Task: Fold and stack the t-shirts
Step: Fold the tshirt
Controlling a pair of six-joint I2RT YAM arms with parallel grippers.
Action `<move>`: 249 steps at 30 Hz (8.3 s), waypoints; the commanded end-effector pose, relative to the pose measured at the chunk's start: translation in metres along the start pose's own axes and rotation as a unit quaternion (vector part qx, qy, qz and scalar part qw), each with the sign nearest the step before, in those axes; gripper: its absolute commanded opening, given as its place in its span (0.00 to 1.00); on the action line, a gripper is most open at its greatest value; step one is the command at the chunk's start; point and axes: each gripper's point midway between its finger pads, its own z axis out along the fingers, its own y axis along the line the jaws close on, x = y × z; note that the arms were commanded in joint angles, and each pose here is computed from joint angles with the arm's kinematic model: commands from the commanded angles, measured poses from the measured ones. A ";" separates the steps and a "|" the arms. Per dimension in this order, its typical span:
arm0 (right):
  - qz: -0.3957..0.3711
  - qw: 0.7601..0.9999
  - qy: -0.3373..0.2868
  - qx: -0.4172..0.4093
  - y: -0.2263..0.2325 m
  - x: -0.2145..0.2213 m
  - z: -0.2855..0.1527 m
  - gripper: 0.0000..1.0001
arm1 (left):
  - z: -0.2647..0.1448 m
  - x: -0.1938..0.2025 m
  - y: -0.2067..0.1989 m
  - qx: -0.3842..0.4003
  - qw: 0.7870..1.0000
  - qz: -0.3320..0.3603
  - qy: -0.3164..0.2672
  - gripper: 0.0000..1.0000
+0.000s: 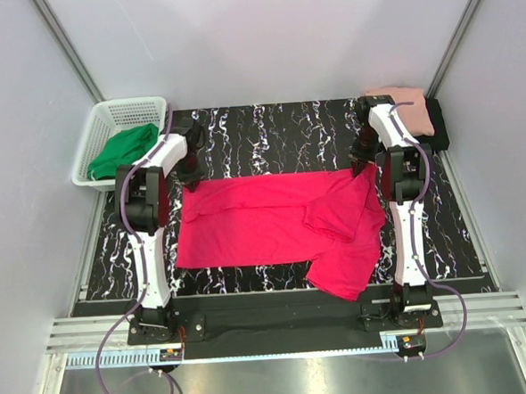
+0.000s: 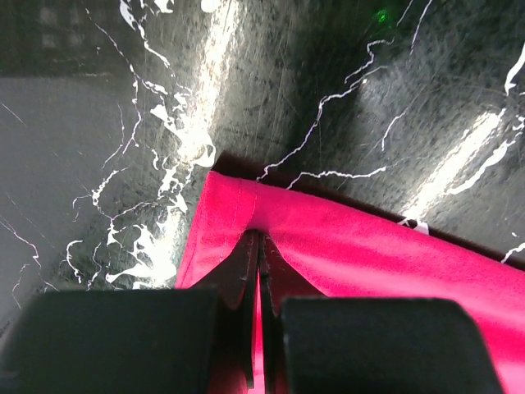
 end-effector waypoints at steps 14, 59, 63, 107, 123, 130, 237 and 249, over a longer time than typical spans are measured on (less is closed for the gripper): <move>0.019 0.999 0.033 0.036 -0.040 -0.008 0.016 0.00 | 0.002 -0.008 0.008 -0.024 0.999 -0.031 -0.002 0.00; -0.010 0.976 -0.105 -0.191 0.001 -0.017 -0.146 0.18 | -0.114 -0.012 0.001 0.088 0.993 -0.019 -0.077 0.18; -0.004 0.980 -0.094 -0.174 -0.003 -0.018 -0.124 0.18 | -0.117 0.008 -0.008 0.111 0.991 -0.006 -0.074 0.20; 0.057 0.996 -0.023 0.064 -0.070 -0.021 -0.031 0.08 | -0.007 -0.002 -0.061 0.069 0.996 0.052 0.005 0.27; 0.044 0.997 -0.050 0.039 -0.068 -0.021 -0.056 0.10 | -0.022 -0.007 -0.051 0.056 0.998 0.039 -0.011 0.27; 0.024 0.964 -0.238 -0.117 -0.040 -0.036 -0.204 0.22 | -0.076 -0.029 -0.045 0.087 0.994 0.018 -0.068 0.32; -0.054 0.997 -0.010 -0.051 0.024 -0.018 0.018 0.00 | 0.005 -0.014 -0.063 0.115 0.992 0.017 0.043 0.00; -0.046 0.997 -0.032 -0.054 0.033 -0.032 0.006 0.00 | -0.001 -0.043 -0.058 0.107 0.994 -0.002 0.032 0.00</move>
